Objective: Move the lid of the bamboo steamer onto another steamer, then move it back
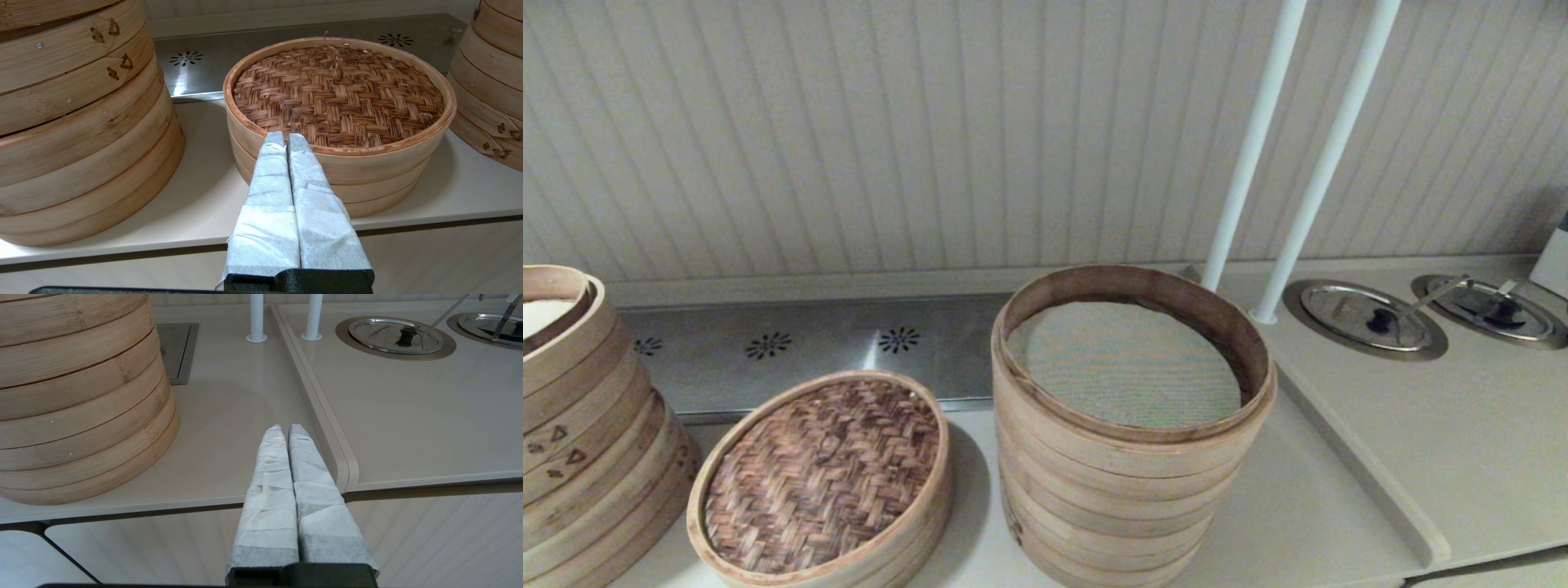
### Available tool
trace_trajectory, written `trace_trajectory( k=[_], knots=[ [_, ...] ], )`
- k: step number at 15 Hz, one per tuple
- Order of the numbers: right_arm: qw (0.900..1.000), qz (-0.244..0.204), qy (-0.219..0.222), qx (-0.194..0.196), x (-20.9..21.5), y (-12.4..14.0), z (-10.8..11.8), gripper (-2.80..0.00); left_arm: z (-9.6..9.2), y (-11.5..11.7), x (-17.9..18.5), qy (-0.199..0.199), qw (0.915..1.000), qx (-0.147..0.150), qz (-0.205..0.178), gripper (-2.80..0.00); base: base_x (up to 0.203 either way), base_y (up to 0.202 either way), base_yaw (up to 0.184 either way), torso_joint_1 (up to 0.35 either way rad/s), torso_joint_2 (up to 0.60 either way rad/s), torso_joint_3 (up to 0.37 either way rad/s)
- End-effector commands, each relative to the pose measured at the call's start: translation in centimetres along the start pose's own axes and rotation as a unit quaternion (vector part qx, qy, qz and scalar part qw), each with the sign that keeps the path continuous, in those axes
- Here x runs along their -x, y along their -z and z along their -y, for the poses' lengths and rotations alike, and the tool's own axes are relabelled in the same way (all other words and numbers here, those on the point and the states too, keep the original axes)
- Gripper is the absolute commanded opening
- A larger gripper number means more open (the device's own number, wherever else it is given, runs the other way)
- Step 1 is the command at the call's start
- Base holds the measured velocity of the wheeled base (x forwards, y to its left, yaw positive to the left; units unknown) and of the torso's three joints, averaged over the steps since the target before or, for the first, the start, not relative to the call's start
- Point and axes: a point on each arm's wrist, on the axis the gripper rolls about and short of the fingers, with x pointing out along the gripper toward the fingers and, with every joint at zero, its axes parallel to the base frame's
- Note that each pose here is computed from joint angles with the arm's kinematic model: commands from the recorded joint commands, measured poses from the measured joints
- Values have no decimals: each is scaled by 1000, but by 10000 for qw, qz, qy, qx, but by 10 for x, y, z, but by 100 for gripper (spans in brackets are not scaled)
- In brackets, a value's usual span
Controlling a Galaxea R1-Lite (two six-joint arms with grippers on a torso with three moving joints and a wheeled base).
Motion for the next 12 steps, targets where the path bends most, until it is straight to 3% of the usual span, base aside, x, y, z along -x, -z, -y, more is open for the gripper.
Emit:
trace_trajectory(
  k=[1, 12],
  knots=[
    [10000, -37, 3, 0, -1, 1, 0, -280, 0, 0, 0, -1, 10000, -2, 7, -280, 0, 0, 0, 0, 0, 0],
    [10000, -36, 2, -8, -1, 1, 0, -280, 0, 0, 0, 5, 10000, 9, 15, -280, 0, 0, 0, 0, 0, 0]
  ],
)
